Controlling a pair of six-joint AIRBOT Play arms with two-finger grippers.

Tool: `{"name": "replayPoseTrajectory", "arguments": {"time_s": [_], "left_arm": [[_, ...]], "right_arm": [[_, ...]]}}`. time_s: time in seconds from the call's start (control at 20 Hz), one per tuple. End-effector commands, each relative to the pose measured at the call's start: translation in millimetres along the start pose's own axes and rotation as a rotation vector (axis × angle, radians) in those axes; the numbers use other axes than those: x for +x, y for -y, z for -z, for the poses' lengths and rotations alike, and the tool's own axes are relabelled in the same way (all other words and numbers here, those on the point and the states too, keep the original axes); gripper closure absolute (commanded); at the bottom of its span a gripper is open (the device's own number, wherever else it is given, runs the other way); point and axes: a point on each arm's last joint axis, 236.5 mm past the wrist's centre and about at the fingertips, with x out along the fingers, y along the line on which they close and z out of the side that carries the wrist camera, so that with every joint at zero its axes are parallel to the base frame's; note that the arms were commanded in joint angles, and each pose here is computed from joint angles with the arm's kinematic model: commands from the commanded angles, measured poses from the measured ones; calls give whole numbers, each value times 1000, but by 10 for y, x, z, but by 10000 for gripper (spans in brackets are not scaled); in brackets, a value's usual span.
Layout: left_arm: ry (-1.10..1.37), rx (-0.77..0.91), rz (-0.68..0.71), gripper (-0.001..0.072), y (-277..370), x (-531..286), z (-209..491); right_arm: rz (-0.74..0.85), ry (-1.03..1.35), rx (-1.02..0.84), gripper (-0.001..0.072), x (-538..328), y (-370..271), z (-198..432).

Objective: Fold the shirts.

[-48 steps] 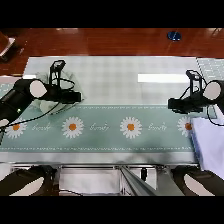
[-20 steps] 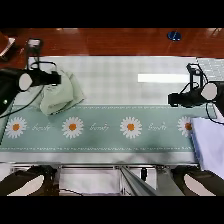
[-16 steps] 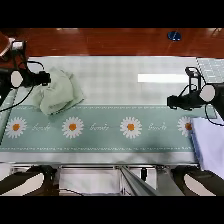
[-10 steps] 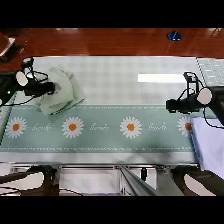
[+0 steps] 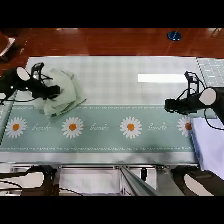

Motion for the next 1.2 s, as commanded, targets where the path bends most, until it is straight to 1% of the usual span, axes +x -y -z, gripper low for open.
{"name": "replayPoseTrajectory", "arguments": {"time_s": [0.0, 0.05, 0.1, 0.35, 0.45, 0.55, 0.7, 0.8, 0.85, 0.95, 1.05, 1.15], "left_arm": [[249, 72, 268, 685, 811, -848, -570], [359, 94, 336, 685, 1037, -1245, -745], [447, 126, 374, 685, 1199, -1599, -850], [820, 303, 420, 685, 1818, -3279, -962], [919, 377, 470, 685, 2127, -3809, -880], [1023, 437, 552, 685, 2460, -4340, -767], [1168, 482, 620, 685, 2741, -4919, -648], [1193, 482, 707, 685, 2909, -5105, -535], [1173, 484, 774, 685, 3023, -5141, -445], [1111, 519, 849, 685, 3251, -5072, -264], [993, 564, 913, 685, 3551, -4764, -30], [816, 585, 959, 685, 3836, -4194, 262]], "right_arm": [[-62, 137, -8, 305, -434, -153, -174], [-73, 196, -15, 305, -620, -179, -242], [-81, 255, -23, 305, -811, -195, -296], [-172, 447, 2, 305, -1506, -330, -272], [-195, 488, 0, 305, -1660, -363, -241], [-199, 499, -3, 305, -1728, -361, -199], [-199, 485, -5, 305, -1728, -359, -149], [-199, 483, -5, 305, -1725, -361, -144], [-199, 483, -6, 305, -1725, -360, -144], [-193, 484, -8, 305, -1723, -348, -146], [-190, 484, -9, 305, -1723, -342, -147], [-178, 484, -12, 305, -1715, -316, -147]]}}
